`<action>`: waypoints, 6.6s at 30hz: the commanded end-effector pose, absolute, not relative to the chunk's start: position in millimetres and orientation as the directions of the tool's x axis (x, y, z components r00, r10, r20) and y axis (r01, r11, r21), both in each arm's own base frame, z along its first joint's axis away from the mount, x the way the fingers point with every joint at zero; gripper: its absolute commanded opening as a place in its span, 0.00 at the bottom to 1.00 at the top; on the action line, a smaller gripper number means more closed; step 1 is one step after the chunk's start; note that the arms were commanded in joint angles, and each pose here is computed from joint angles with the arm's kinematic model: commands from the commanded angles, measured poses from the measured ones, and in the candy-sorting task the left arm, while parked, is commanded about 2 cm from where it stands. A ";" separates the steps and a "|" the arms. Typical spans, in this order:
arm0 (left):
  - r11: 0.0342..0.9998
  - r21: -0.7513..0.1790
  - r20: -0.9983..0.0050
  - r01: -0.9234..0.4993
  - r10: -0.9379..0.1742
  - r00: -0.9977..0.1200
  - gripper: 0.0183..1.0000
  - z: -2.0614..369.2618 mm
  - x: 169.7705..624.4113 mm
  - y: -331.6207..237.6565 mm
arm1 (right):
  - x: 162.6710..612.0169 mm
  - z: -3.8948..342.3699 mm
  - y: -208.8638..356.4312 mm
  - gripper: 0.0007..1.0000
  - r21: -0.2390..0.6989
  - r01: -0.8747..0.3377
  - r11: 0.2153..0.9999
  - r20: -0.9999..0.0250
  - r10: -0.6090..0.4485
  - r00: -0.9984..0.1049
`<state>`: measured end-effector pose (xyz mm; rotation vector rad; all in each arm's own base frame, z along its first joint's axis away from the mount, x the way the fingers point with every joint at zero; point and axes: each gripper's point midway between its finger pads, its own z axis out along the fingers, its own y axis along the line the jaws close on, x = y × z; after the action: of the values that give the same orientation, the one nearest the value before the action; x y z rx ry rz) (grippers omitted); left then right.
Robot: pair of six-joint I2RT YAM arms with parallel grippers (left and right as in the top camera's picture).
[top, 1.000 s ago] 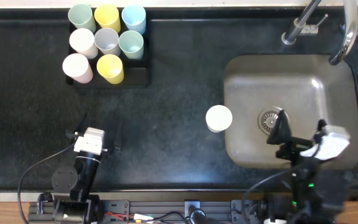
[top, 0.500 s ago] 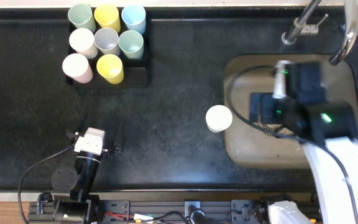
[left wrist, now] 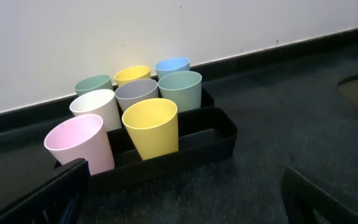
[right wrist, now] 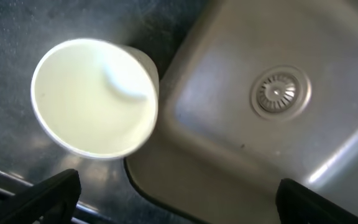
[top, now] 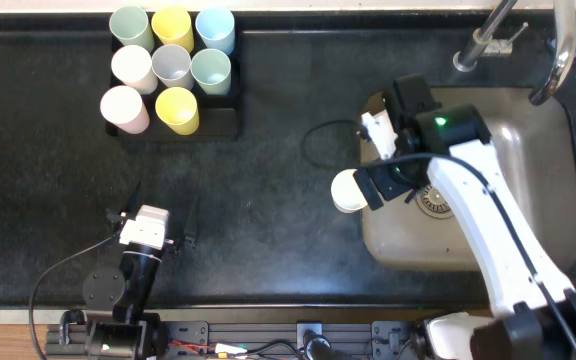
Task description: Store Cups
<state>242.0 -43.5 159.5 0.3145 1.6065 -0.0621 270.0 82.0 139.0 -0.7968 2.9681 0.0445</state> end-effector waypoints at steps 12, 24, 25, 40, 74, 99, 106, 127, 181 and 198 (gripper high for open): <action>0.955 0.170 -0.984 0.242 0.179 -0.014 1.00 161.5 241.3 -43.7 | 298.7 112.9 104.6 1.00 0.107 -0.550 0.829 -0.100 -0.541 -0.835; 0.955 0.171 -0.984 0.242 0.179 -0.014 1.00 161.5 241.3 -43.7 | 310.4 93.9 104.0 1.00 0.112 -0.539 0.835 -0.083 -0.532 -0.843; 0.955 0.171 -0.984 0.242 0.179 -0.014 1.00 161.5 241.3 -43.7 | 311.2 93.9 104.3 1.00 0.111 -0.539 0.835 -0.086 -0.532 -0.842; 0.955 0.170 -0.984 0.242 0.179 -0.014 1.00 161.5 241.3 -43.7 | 300.4 95.9 121.3 0.04 0.192 -0.550 0.813 -0.089 -0.544 -0.834; 0.955 0.170 -0.984 0.242 0.179 -0.014 1.00 161.5 241.3 -43.7 | 389.0 250.3 296.7 0.04 -0.021 -0.700 0.713 -0.452 -0.632 -0.630; 0.955 0.170 -0.984 0.242 0.179 -0.014 1.00 161.5 241.3 -43.7 | 423.9 190.2 341.9 0.04 0.067 -0.723 0.688 -0.473 -0.615 -0.630; 0.955 0.170 -0.984 0.242 0.179 -0.014 1.00 161.5 241.3 -43.7 | 419.1 186.2 349.6 0.04 0.119 -0.728 0.675 -0.470 -0.608 -0.640; 0.955 0.170 -0.984 0.242 0.179 -0.014 1.00 161.5 241.3 -43.7 | 431.2 146.1 352.0 0.04 0.101 -0.717 0.690 -0.423 -0.622 -0.658; 0.955 0.170 -0.984 0.242 0.179 -0.014 1.00 161.5 241.3 -43.7 | 438.4 107.9 357.6 0.75 0.098 -0.717 0.690 -0.386 -0.638 -0.667; 0.955 0.170 -0.984 0.242 0.179 -0.014 1.00 161.5 241.3 -43.8 | 481.8 167.3 334.1 1.00 -0.091 -0.635 0.767 -0.511 -0.583 -0.632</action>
<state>242.0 -43.5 159.5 0.3145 1.6065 -0.0621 465.9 337.0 136.9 -0.9794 2.5105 0.1467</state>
